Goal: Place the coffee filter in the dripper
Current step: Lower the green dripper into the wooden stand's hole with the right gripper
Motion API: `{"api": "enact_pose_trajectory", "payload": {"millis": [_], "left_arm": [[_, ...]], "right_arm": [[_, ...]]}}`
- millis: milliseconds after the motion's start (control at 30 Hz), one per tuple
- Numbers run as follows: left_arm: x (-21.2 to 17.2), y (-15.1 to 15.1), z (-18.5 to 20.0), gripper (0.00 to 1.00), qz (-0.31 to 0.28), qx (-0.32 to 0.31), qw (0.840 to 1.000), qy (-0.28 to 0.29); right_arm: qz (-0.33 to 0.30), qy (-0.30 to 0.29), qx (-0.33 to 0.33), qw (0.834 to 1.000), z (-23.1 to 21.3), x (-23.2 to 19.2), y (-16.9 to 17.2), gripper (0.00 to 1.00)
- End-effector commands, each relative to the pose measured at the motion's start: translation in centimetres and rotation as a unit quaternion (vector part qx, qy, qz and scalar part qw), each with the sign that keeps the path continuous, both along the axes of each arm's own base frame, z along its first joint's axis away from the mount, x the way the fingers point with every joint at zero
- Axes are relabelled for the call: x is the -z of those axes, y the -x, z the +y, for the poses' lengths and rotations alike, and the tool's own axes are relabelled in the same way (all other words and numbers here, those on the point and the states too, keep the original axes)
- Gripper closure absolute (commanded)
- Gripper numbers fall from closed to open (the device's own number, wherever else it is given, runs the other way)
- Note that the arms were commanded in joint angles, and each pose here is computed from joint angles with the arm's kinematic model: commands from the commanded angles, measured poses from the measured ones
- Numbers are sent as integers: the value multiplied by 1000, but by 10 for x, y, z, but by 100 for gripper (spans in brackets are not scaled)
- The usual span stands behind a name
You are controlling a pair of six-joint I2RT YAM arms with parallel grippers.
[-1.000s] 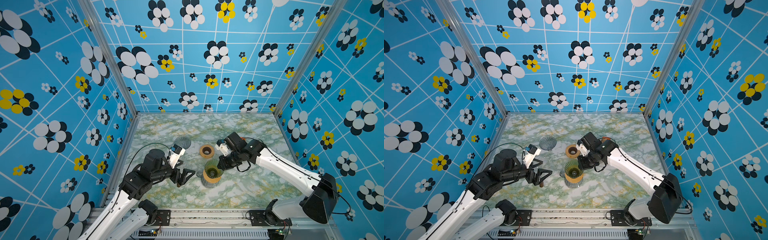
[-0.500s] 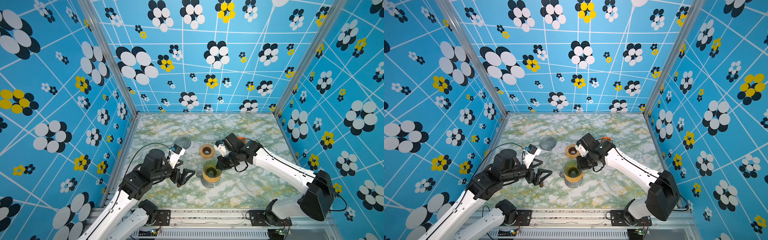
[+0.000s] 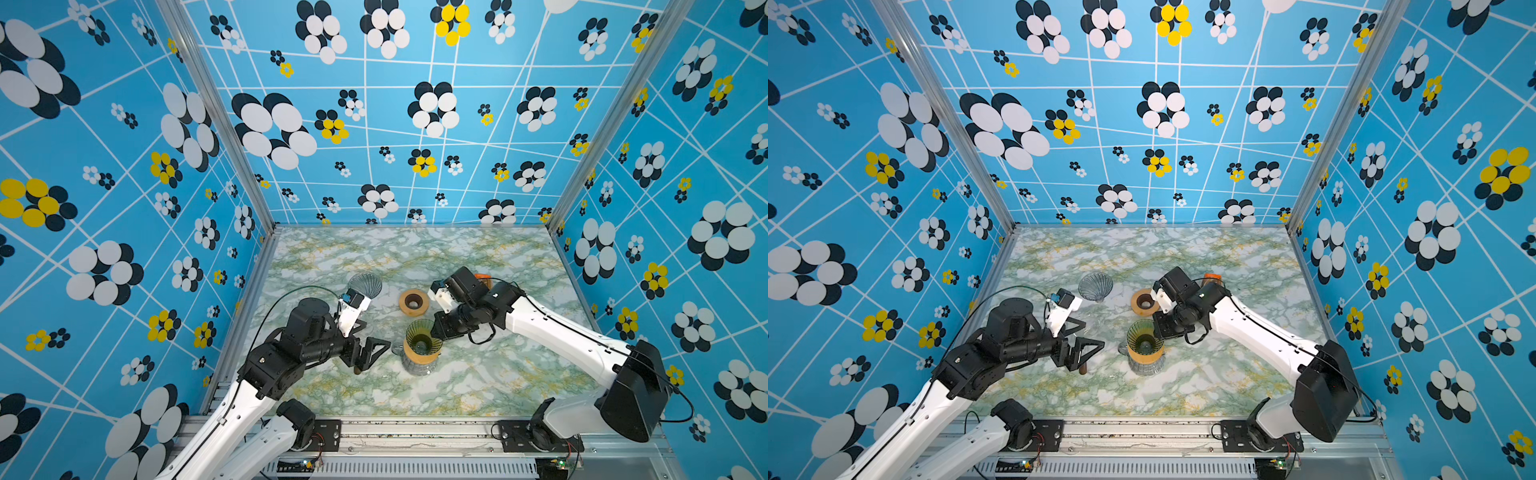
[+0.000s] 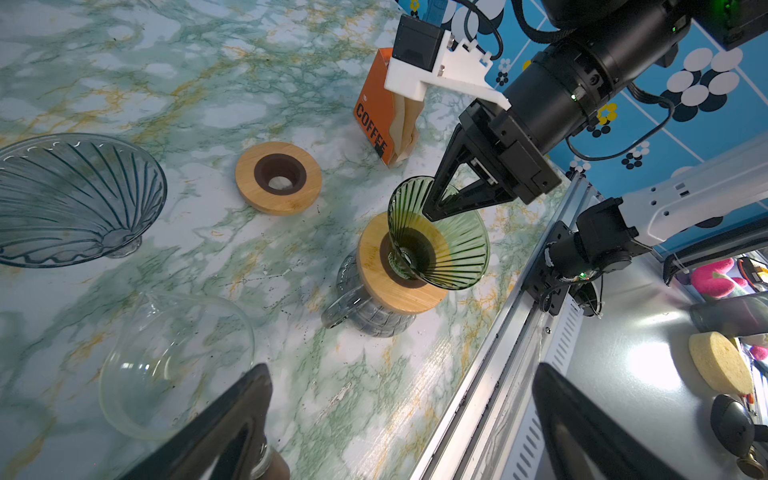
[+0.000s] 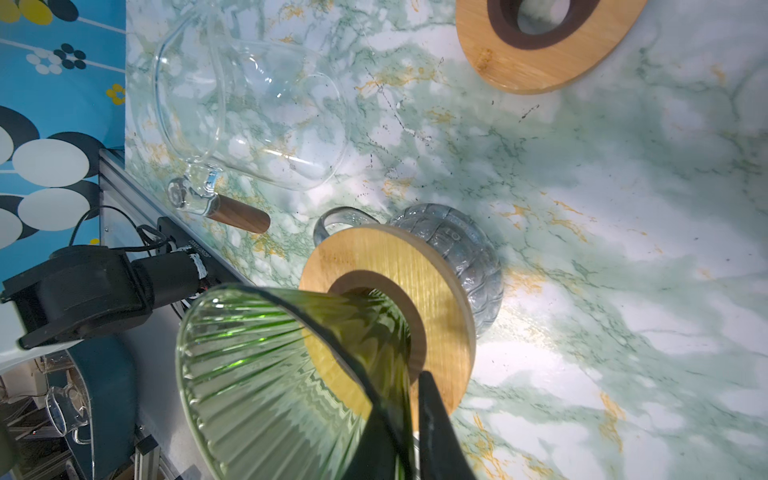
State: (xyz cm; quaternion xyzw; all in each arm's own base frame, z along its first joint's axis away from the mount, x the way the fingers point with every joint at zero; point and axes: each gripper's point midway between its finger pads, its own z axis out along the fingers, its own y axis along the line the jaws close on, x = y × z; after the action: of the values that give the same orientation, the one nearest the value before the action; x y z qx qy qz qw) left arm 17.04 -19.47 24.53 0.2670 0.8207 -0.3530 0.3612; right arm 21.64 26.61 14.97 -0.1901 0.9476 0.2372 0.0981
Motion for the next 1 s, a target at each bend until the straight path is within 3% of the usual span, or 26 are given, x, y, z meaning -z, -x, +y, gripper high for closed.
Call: {"api": "enact_pose_trajectory", "payload": {"millis": [0,400,967], "left_arm": [[4,0,1,1,8,-1,1000,-1],[5,0,1,1,10,-2,1000,-2],[5,-1,1,1,10,-2,1000,-2]], "right_arm": [[-4,0,8,1000,-4,-4,4,86],[0,5,14,1000,-5,-8,3,93],[6,26,21,999,-10,-9,2,94]]}}
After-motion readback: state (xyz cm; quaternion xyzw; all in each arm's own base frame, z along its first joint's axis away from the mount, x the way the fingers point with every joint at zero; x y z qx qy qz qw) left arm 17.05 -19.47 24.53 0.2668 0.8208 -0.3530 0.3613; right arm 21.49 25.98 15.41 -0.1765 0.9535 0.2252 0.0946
